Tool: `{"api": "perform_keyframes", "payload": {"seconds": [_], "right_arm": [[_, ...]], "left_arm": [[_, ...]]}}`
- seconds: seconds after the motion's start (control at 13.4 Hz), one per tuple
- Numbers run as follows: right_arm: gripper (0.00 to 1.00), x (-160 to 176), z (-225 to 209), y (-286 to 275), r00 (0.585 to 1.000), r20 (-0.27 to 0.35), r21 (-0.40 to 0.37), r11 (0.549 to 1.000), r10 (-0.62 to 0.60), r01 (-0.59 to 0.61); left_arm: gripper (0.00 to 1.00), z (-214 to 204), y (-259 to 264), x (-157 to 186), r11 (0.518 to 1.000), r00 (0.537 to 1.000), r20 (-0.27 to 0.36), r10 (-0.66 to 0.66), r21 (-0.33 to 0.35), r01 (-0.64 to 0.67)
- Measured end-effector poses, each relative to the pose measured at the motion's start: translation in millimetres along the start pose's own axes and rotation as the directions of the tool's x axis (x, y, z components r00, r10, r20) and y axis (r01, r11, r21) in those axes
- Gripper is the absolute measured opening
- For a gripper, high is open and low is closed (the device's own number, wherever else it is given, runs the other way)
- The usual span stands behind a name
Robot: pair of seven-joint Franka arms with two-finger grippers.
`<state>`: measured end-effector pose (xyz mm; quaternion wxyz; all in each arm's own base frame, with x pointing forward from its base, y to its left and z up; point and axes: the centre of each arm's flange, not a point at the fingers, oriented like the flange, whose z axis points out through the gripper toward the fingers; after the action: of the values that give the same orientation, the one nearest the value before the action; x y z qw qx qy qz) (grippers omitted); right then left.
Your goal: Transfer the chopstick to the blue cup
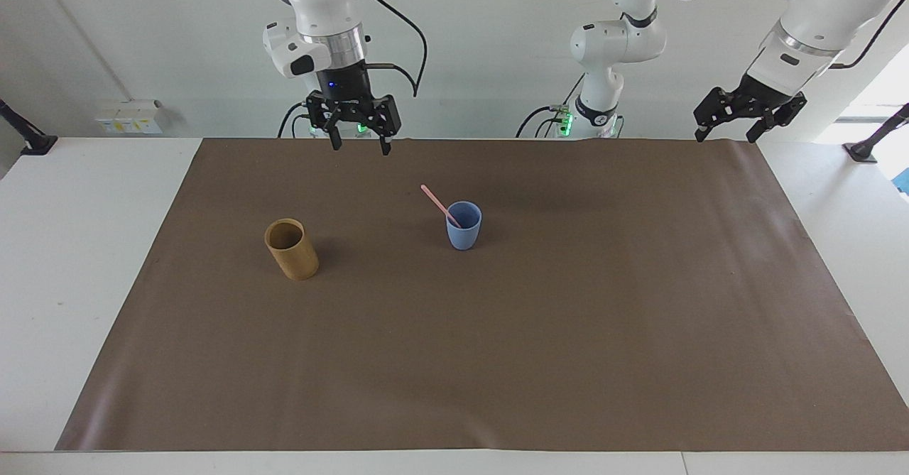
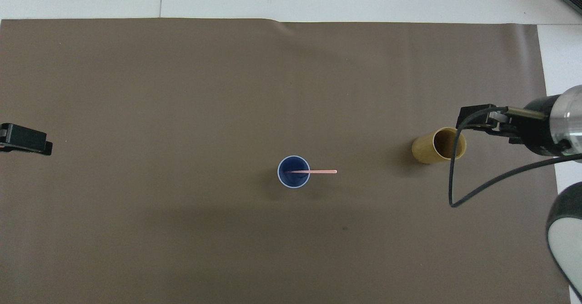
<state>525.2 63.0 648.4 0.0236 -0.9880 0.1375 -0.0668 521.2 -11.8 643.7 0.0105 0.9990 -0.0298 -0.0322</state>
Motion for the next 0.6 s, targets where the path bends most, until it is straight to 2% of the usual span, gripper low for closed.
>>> {"api": "perform_keyframes", "payload": {"seconds": [0.37,0.6], "right_arm": [[1.0,38.5,-11.3,16.6,0.995,0.089,-0.033,0.999,0.038,-0.036],[1.0,35.6,-11.3,23.2,0.991,0.122,-0.035,0.998,-0.045,0.05]], "left_arm": [[1.0,0.0,0.0,0.0,1.0,1.0,0.0,0.0,0.0,0.0],[1.0,0.0,0.0,0.0,1.0,1.0,0.0,0.0,0.0,0.0]]}}
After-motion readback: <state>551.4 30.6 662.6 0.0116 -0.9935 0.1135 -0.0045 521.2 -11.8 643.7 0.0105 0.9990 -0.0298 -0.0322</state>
